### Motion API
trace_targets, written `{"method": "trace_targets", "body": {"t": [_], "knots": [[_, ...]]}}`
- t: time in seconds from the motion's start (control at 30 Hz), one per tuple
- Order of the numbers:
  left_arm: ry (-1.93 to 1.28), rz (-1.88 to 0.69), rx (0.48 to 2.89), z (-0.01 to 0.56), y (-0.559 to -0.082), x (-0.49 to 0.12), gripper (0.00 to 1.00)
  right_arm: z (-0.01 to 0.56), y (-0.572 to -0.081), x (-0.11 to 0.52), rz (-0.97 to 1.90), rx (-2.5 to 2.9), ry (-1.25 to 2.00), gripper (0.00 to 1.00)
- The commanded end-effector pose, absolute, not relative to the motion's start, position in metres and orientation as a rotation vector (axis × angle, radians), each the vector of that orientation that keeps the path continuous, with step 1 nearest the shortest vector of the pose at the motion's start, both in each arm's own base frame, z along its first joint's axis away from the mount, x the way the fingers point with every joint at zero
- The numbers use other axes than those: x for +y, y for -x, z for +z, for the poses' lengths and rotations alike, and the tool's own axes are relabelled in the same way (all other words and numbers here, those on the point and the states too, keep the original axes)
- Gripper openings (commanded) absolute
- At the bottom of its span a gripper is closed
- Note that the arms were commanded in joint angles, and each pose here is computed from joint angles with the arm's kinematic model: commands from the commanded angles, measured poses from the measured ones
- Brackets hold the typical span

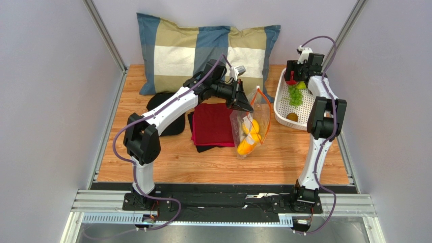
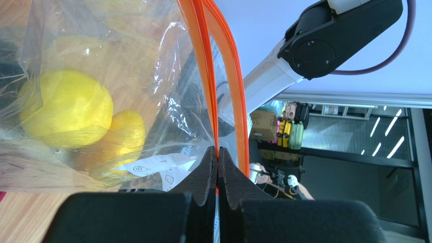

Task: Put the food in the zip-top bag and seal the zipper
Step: Pick up the fake fruit from the bin.

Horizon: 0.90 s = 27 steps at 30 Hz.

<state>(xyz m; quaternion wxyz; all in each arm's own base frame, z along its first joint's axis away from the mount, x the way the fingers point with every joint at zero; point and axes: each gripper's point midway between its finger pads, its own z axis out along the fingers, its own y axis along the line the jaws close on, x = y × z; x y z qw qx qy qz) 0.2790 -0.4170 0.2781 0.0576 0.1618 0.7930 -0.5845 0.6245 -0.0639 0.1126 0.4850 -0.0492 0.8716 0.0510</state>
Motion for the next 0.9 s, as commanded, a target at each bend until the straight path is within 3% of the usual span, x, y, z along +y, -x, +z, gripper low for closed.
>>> {"method": "trace_targets", "body": {"t": [0.0,0.2,0.4,0.6,0.87], "knots": [[-0.518,-1.81,2.356,0.287,-0.281,-0.417,0.0,0.119,-0.633,-0.071,0.081,2.071,0.127,0.79],[-0.526,-1.804,2.351,0.288,-0.28,-0.417,0.0,0.107,-0.624,-0.076,0.079,2.109,0.121,0.73],[-0.525,-1.8,2.353,0.287,-0.281,-0.416,0.0,0.098,-0.62,-0.082,0.066,2.141,0.133,0.74],[-0.528,-1.79,2.361,0.286,-0.28,-0.416,0.0,0.128,-0.609,-0.076,0.111,2.111,0.145,0.42],[-0.534,-1.731,2.34,0.296,-0.277,-0.408,0.0,0.242,-0.551,-0.049,0.282,1.957,0.186,0.19]]}}
